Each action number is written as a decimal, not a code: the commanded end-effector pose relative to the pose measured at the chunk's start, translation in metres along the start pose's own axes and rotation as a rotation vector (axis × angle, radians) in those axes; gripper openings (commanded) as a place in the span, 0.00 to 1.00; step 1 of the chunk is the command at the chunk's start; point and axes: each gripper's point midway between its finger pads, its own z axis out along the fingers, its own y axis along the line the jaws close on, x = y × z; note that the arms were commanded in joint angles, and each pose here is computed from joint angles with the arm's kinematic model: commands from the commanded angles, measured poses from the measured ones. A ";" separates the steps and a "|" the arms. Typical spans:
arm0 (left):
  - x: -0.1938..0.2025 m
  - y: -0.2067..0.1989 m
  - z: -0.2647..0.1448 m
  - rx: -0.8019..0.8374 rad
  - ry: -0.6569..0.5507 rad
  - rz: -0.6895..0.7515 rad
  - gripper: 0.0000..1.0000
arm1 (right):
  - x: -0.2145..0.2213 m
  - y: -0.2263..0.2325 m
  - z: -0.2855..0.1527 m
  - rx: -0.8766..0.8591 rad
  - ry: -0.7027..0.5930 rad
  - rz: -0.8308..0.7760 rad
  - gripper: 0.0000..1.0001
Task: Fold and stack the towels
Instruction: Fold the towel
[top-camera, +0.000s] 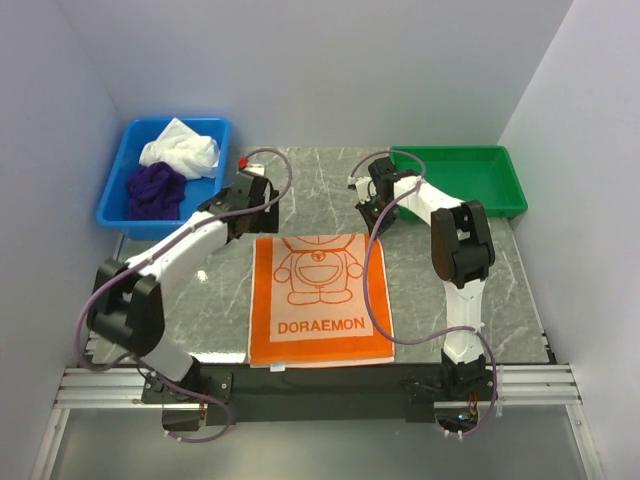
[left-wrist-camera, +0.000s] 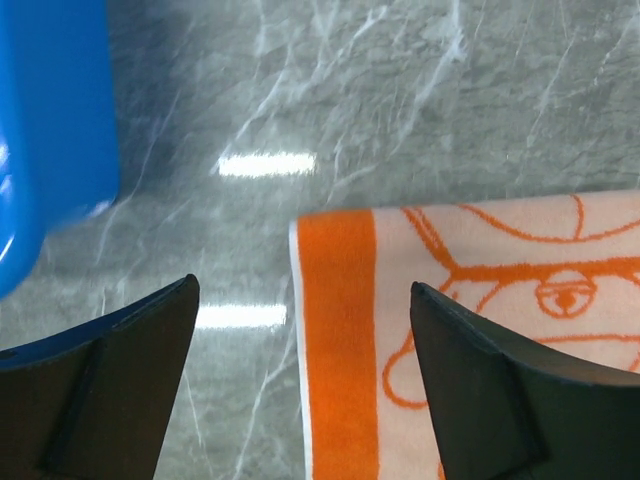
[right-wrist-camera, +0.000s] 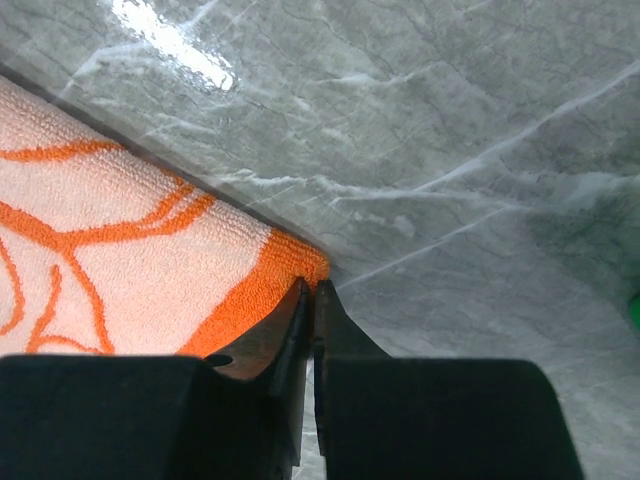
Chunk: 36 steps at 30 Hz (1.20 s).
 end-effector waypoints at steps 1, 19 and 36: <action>-0.014 -0.009 0.017 0.038 0.020 0.066 0.91 | 0.005 -0.016 -0.007 0.093 0.008 -0.031 0.02; 0.012 -0.025 0.083 0.162 0.221 0.128 0.68 | 0.004 -0.032 -0.011 0.208 -0.036 -0.059 0.00; 0.049 0.006 0.113 -0.045 0.315 0.119 0.62 | 0.004 -0.032 -0.007 0.225 -0.034 -0.056 0.00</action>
